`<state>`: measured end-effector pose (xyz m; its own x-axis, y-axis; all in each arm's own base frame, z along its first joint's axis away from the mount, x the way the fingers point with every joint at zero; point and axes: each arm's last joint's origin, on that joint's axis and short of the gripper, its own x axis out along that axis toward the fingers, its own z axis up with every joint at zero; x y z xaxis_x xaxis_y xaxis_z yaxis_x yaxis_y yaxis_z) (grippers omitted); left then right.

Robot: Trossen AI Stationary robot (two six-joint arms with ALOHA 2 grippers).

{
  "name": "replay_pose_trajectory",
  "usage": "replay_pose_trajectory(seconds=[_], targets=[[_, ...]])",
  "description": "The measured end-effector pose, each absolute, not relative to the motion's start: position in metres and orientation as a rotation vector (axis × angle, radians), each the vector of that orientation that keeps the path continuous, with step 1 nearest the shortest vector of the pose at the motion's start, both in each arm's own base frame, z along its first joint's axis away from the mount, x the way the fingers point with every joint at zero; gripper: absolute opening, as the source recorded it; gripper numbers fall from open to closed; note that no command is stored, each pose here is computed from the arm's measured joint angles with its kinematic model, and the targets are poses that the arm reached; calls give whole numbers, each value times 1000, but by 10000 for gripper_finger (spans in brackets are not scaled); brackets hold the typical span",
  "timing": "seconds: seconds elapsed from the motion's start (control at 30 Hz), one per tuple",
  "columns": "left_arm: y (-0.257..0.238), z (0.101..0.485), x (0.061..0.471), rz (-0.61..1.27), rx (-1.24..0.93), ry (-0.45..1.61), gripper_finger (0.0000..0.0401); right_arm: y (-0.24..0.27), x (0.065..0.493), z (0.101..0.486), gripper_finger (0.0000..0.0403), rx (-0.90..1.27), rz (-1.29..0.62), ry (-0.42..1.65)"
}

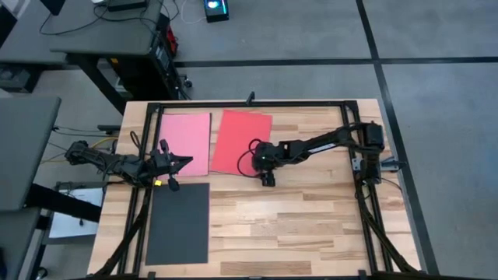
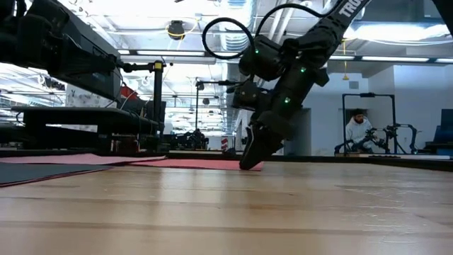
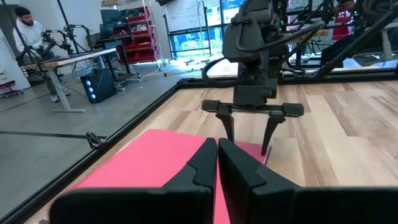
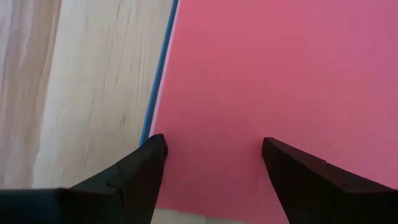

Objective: Organize paper
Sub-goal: Move the red paper to the top right of the table

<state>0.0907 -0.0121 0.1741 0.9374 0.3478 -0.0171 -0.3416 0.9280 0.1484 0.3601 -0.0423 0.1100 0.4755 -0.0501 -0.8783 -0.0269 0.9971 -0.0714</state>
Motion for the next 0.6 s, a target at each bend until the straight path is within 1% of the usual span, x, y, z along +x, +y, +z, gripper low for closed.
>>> replay_pose_trajectory(seconds=[0.3,0.6], targets=[[-12,174,91,353,144,43,0,-26,360,111,260,-95,33,1082],[-12,174,91,353,144,43,0,-7,360,129,260,-74,78,1012]])
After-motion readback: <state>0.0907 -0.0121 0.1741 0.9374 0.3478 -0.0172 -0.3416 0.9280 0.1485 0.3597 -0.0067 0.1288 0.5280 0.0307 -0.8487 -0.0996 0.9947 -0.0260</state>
